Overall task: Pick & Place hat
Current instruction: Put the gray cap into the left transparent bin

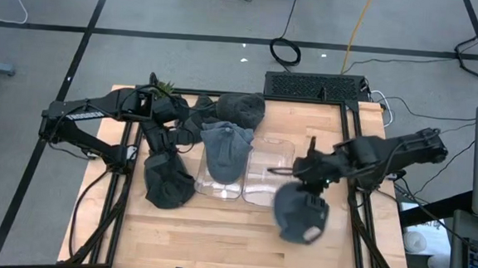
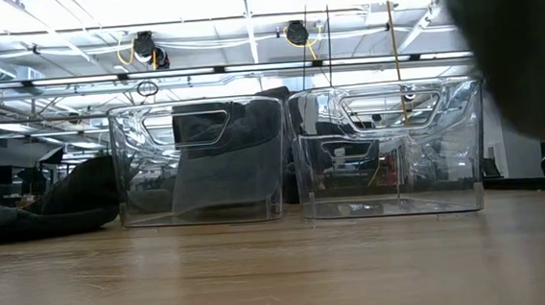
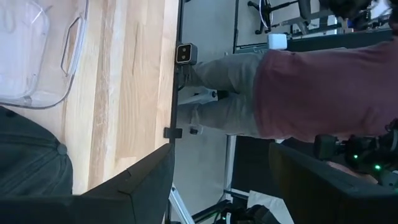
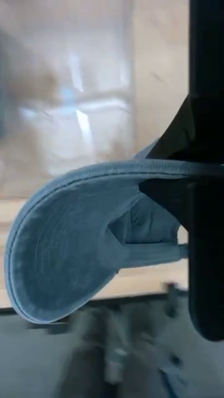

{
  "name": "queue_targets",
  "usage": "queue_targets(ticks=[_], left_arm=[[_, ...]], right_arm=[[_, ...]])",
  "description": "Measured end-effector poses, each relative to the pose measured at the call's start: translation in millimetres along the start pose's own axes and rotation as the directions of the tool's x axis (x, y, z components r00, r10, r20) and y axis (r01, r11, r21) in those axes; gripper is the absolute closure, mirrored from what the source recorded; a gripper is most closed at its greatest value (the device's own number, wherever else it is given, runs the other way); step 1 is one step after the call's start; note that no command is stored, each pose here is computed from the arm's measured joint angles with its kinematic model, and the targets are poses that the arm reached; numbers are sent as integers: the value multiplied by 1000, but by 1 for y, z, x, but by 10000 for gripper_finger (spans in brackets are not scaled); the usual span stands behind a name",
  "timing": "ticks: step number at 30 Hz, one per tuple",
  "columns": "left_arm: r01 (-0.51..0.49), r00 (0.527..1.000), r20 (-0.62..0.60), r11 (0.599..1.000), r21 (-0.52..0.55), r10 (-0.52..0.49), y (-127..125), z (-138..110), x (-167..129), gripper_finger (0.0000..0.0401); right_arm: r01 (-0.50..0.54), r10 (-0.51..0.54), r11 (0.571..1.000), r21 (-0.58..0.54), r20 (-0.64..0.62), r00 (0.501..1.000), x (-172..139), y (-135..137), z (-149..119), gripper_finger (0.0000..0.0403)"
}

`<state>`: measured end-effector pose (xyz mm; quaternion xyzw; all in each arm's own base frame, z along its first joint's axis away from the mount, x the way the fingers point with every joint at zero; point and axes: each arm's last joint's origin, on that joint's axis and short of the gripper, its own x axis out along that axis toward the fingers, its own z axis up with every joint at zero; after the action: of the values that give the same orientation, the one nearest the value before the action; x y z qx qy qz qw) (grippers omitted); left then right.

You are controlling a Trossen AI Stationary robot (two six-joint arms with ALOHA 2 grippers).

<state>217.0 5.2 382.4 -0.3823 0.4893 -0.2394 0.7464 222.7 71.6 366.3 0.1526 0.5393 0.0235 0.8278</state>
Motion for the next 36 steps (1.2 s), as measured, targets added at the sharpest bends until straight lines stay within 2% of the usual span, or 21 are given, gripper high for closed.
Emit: queue_targets(ticks=[7,13,18,21,24,27,32,34,36], left_arm=[[6,1000,-3,999,-49,-6,0,0,0,130],[64,998,-25,996,-63,-65,-2,-1,0,130],[62,998,-24,994,-89,-64,-2,-1,0,130],[60,998,-24,991,-120,-64,-2,-1,0,130],[38,999,-14,985,-171,-41,-1,0,0,130],[5,1000,9,972,-235,-3,2,1,-2,130],[-76,993,65,958,-276,97,8,4,-7,130],[-124,982,101,951,-284,158,11,6,-10,130],[-170,965,143,941,-291,219,15,9,-13,130]], right_arm=[[101,-78,992,-82,242,967,-38,6,19,402],[239,-175,963,-121,391,904,-65,7,26,402],[343,-228,924,-170,474,850,-84,7,30,403],[433,-287,881,-189,514,808,-91,5,31,403],[541,-353,806,-240,540,764,-94,3,32,403],[650,-433,709,-274,558,708,-94,1,33,403],[808,-566,473,-351,582,584,-90,0,39,403],[841,-588,383,-381,602,541,-87,0,42,403],[854,-585,311,-416,624,517,-84,2,46,403]])
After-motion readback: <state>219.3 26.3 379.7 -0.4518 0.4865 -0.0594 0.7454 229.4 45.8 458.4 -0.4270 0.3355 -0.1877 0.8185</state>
